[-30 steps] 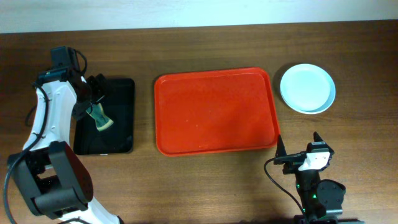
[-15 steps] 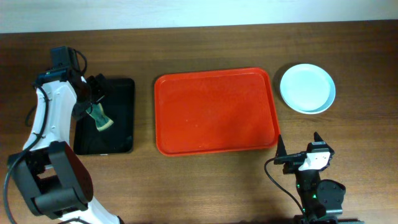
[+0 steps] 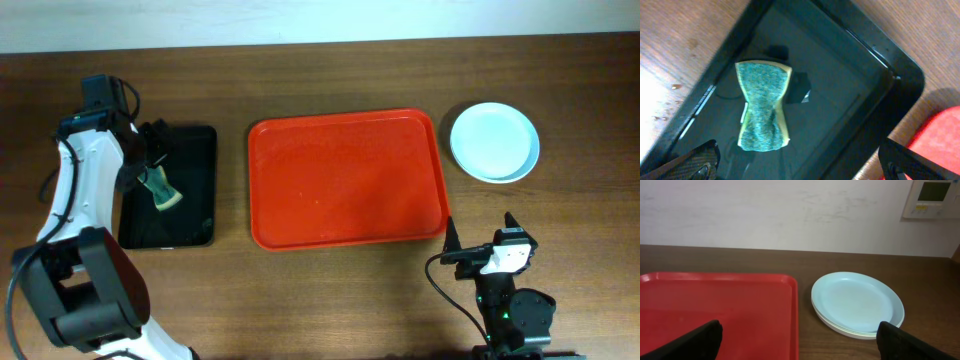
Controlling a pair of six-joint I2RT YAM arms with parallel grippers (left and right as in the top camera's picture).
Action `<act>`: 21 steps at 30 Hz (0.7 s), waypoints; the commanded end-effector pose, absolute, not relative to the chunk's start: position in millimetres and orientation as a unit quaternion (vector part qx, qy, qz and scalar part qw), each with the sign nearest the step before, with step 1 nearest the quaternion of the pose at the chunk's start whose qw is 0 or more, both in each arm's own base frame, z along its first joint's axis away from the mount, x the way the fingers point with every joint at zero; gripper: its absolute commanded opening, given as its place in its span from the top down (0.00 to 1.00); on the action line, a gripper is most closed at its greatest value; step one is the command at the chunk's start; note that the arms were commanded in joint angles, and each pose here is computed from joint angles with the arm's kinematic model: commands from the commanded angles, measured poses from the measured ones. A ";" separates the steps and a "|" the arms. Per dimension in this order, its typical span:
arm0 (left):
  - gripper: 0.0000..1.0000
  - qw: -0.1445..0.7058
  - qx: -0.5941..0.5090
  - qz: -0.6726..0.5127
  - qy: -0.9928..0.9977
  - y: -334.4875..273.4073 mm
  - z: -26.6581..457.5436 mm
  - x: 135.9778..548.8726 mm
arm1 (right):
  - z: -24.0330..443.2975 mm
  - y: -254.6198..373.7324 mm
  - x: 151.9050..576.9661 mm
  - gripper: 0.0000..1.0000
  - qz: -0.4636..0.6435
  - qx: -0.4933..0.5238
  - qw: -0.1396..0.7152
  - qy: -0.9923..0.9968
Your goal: Clean dirty plates on tray and stack at the side
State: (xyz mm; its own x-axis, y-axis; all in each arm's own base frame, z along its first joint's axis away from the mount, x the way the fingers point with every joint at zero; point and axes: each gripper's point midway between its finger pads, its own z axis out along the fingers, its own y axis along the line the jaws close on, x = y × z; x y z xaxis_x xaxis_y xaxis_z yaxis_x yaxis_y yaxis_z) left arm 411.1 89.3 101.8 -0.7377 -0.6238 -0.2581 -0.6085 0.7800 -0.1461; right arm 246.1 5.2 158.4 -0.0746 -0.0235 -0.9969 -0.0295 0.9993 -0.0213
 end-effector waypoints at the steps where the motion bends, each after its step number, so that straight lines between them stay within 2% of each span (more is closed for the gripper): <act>1: 0.01 0.224 -0.321 -0.016 0.920 92.1 160.0 409.7 | 155.9 3.9 246.0 0.01 -0.001 -0.014 0.679 0.734; 6: 0.01 0.350 -0.197 -0.010 0.916 64.2 222.9 394.3 | 155.9 3.9 246.0 0.01 -0.001 -0.014 0.679 0.734; 9: 0.01 0.441 -0.048 -0.027 0.896 24.1 250.5 375.8 | 155.9 3.9 246.0 0.01 -0.001 -0.014 0.679 0.734; 12: 0.01 0.523 0.094 -0.028 0.847 -14.0 265.8 337.0 | 155.9 3.9 246.0 0.01 -0.001 -0.014 0.679 0.734; 17: 0.01 0.610 0.107 -0.001 0.785 -17.9 266.2 267.7 | 155.9 3.9 246.0 0.01 -0.001 -0.014 0.679 0.734; 21: 0.01 0.654 0.102 0.015 0.750 -15.9 262.7 237.7 | 155.9 3.9 246.0 0.01 -0.001 -0.014 0.679 0.734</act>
